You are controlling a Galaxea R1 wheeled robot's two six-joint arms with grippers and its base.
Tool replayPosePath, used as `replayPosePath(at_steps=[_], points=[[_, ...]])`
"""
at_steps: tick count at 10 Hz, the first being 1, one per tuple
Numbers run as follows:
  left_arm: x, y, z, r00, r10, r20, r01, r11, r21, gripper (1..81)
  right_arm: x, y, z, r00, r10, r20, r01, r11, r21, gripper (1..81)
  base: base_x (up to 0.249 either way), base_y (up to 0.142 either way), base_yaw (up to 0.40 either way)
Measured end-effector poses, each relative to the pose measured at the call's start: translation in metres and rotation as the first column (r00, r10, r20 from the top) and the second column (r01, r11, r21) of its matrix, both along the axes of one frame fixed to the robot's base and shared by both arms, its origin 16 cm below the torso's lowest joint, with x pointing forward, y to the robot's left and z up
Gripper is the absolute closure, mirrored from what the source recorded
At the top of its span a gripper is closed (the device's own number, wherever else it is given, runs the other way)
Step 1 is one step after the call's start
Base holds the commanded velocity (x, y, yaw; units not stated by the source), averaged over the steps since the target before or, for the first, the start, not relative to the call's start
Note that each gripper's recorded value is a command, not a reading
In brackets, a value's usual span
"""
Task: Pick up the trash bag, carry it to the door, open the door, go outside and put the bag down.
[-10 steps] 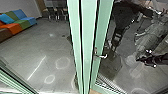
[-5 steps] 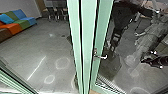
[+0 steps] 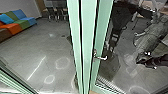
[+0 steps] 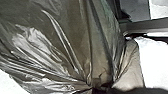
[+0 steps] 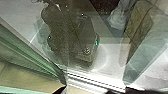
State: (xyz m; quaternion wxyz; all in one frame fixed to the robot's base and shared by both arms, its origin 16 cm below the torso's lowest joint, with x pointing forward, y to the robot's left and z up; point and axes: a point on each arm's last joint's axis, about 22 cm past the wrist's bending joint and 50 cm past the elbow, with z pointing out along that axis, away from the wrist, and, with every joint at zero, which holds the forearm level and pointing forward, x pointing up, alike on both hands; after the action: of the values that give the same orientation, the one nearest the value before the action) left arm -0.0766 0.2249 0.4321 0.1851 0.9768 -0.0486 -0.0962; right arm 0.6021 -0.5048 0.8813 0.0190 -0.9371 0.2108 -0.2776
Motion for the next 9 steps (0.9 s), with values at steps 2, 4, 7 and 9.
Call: replayPosePath(at_steps=[2, 4, 7, 9], points=[[0.000, 0.004, 0.000, 0.9999, 0.010, -0.004, -0.010, 0.9999, 0.007, 81.1, 0.014, 0.020, -0.017, 1.0000, 0.005, -0.007, -0.004, 0.999, 0.048, 1.0, 0.000, 0.000, 0.000], [0.000, 0.004, 0.000, 0.9998, 0.021, -0.004, -0.021, 0.9997, 0.010, 81.1, 0.031, 0.045, -0.034, 1.0000, 0.008, 0.000, -0.008, 0.997, 0.083, 1.0, 0.000, 0.000, 0.000], [0.000, 0.005, -0.001, 0.9996, 0.027, -0.006, -0.027, 0.9996, 0.013, 81.1, 0.065, 0.083, -0.048, 0.9990, -0.007, 0.044, -0.001, 0.987, 0.160, 1.0, 0.000, 0.000, 0.000], [0.000, 0.006, 0.000, 0.9996, 0.026, -0.008, -0.026, 0.9996, 0.014, 81.1, 0.091, 0.106, -0.046, 0.9910, 0.065, 0.117, -0.082, 0.986, 0.145, 1.0, 0.000, 0.000, 0.000]])
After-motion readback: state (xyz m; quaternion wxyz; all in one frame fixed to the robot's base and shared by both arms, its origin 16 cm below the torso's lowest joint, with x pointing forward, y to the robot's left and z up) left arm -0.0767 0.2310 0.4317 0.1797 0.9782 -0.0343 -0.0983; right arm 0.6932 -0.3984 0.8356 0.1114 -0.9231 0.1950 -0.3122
